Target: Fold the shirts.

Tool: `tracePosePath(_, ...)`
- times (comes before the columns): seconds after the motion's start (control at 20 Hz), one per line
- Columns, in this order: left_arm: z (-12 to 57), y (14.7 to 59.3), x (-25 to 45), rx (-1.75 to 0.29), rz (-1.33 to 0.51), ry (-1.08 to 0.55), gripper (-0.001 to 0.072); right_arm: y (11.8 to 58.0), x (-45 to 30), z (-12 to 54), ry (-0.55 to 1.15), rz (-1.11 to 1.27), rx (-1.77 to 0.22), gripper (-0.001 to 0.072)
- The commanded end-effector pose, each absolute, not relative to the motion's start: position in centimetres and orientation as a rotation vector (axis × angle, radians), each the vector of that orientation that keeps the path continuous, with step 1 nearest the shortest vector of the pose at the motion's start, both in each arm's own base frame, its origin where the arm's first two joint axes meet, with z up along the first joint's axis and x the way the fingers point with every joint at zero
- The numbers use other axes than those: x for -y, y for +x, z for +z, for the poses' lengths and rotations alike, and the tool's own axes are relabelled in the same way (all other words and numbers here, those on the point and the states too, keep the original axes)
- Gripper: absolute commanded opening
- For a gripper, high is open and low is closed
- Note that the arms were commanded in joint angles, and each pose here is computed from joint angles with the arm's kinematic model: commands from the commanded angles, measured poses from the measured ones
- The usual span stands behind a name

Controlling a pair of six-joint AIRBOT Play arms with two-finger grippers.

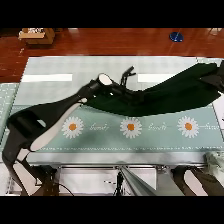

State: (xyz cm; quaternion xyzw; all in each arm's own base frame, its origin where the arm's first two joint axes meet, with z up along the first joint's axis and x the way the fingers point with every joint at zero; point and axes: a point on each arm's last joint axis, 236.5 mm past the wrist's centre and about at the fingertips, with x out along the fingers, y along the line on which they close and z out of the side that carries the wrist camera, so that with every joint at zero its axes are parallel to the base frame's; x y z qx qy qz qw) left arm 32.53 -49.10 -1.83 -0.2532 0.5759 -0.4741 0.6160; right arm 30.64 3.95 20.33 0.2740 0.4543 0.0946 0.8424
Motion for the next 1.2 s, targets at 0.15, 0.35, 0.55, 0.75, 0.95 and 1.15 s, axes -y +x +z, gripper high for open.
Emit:
tracePosePath(0.15,-3.1,26.5,55.1,-1.414,-1.166,-0.726,0.0028,28.6,-3.3,21.3,0.548,0.138,-0.933,0.0027)
tracePosePath(0.35,-1.2,31.9,51.5,-1.336,-1.142,-0.765,0.0024,28.7,-3.2,21.3,0.535,0.137,-0.929,0.0026)
tracePosePath(0.55,5.8,40.7,39.3,-1.111,-1.064,-0.567,0.0024,29.6,-3.3,22.1,0.511,0.168,-0.874,0.0026)
tracePosePath(0.75,15.6,45.5,22.3,-0.854,-0.804,-0.347,0.0025,32.2,-5.0,22.6,0.508,0.237,-0.825,0.0026)
tracePosePath(0.95,24.2,43.5,9.5,-0.677,-0.593,-0.318,0.0026,36.7,-11.8,19.5,0.441,0.346,-0.863,0.0026)
tracePosePath(1.15,28.3,40.2,3.2,-0.593,-0.452,-0.318,0.0027,40.3,-20.4,11.7,0.410,0.417,-0.992,0.0026)
